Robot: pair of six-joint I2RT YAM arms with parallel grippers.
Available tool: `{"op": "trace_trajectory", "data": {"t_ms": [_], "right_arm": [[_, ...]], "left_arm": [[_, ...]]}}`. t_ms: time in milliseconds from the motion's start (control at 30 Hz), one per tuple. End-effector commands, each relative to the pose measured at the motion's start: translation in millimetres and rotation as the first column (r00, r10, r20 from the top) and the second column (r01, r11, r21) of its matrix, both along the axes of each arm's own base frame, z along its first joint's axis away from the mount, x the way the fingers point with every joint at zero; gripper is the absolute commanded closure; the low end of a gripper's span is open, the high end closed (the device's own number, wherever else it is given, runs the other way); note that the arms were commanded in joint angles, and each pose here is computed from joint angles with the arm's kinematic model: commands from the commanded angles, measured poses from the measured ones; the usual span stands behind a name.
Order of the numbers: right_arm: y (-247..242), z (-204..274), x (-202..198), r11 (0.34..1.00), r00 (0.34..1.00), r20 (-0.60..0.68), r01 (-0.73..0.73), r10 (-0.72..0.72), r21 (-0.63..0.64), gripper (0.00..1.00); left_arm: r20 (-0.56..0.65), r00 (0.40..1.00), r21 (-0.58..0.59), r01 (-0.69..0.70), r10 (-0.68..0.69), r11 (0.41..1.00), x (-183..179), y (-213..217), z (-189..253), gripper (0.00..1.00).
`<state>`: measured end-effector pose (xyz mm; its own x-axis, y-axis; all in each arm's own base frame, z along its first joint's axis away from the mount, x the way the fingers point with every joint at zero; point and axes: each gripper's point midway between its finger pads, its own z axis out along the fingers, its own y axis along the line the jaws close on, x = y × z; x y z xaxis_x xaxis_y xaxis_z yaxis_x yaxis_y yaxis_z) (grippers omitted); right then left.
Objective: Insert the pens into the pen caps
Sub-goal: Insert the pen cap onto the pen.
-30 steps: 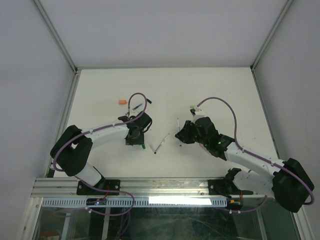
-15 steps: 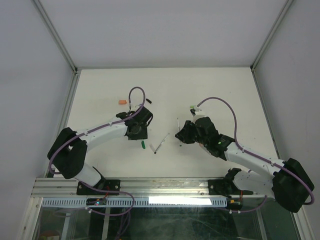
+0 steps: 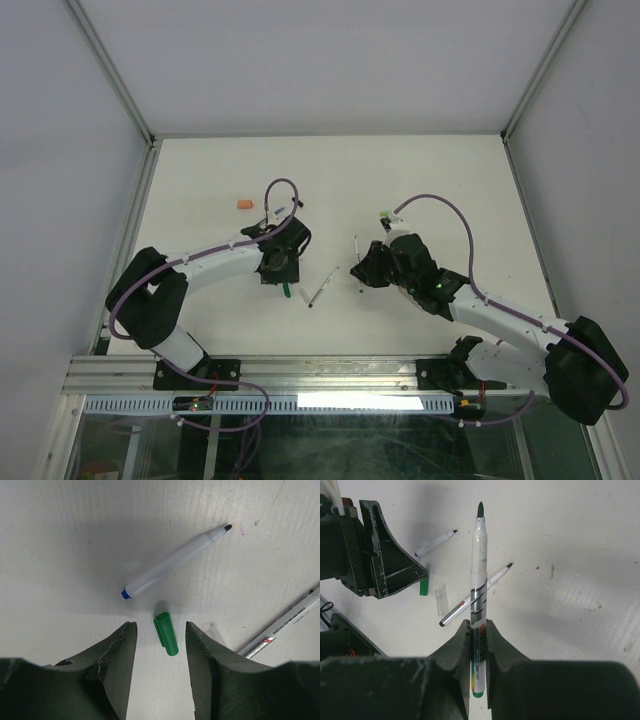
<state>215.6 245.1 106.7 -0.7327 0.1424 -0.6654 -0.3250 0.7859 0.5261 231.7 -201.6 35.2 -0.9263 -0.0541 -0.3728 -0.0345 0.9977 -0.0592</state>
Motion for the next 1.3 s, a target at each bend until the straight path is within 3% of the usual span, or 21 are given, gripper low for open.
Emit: {"op": "trace_trajectory", "data": {"t_ms": [0,567,1267], "right_arm": [[0,13,6,0.999,0.999,0.048,0.013,-0.015,0.033,1.00],[-6,10,9,0.999,0.998,0.044,0.036,-0.037,0.033,1.00],[-10,12,9,0.999,0.998,0.051,0.045,-0.047,0.030,1.00]], "left_arm": [[0.004,1.000,-0.027,0.005,-0.005,1.000,-1,-10,-3,0.56],[-0.056,0.997,0.046,0.060,-0.057,0.997,-18,-14,-24,0.59],[-0.113,0.986,0.171,0.142,-0.123,0.975,-23,8,-48,0.84]]}}
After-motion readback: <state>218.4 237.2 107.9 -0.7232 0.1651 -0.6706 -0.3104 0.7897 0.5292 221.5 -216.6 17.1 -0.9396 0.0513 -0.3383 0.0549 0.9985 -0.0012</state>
